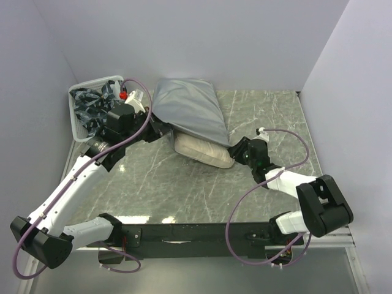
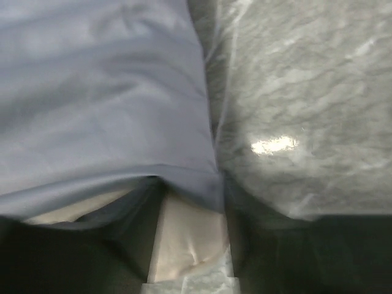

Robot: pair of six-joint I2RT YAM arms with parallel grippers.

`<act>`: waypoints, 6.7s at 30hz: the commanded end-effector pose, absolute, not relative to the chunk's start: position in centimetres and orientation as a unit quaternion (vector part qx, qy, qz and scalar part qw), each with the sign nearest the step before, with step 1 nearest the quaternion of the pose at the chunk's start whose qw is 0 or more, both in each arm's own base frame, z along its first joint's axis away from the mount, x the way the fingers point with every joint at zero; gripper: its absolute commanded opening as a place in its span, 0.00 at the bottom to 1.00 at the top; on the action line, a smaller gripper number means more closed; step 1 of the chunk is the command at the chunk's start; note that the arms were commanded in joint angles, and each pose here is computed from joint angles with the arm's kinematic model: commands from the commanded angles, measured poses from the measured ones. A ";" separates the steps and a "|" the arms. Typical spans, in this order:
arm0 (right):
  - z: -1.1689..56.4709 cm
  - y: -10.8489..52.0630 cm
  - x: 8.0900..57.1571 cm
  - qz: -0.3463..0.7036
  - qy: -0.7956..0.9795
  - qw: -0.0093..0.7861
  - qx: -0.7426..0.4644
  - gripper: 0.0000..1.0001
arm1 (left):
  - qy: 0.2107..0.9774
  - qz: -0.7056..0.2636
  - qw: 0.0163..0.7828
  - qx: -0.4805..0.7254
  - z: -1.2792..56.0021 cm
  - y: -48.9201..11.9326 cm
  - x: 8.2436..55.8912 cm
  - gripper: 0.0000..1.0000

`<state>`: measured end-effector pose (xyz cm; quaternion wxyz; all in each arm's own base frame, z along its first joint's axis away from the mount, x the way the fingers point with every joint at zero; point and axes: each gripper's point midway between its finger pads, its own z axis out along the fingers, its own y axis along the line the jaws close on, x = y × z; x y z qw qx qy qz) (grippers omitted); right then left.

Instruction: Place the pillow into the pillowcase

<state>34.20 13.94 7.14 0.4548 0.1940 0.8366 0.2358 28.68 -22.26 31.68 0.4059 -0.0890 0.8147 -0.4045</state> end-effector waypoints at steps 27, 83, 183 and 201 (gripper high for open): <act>64.5 7.3 29.8 0.315 0.542 0.761 0.170 0.00 | 0.587 -0.341 0.730 -0.073 62.9 -11.8 36.6 0.07; 69.2 10.5 27.9 0.434 0.497 0.748 0.074 0.00 | 0.682 -0.438 0.569 0.137 34.9 -27.9 42.0 0.58; 68.5 -2.6 36.2 0.308 0.431 0.821 0.215 0.00 | 0.393 -0.406 0.825 0.019 62.4 -28.2 50.4 0.01; 76.7 -4.9 20.9 0.250 0.256 0.907 0.220 0.00 | 0.285 -0.450 0.833 0.151 72.2 -22.7 35.4 0.01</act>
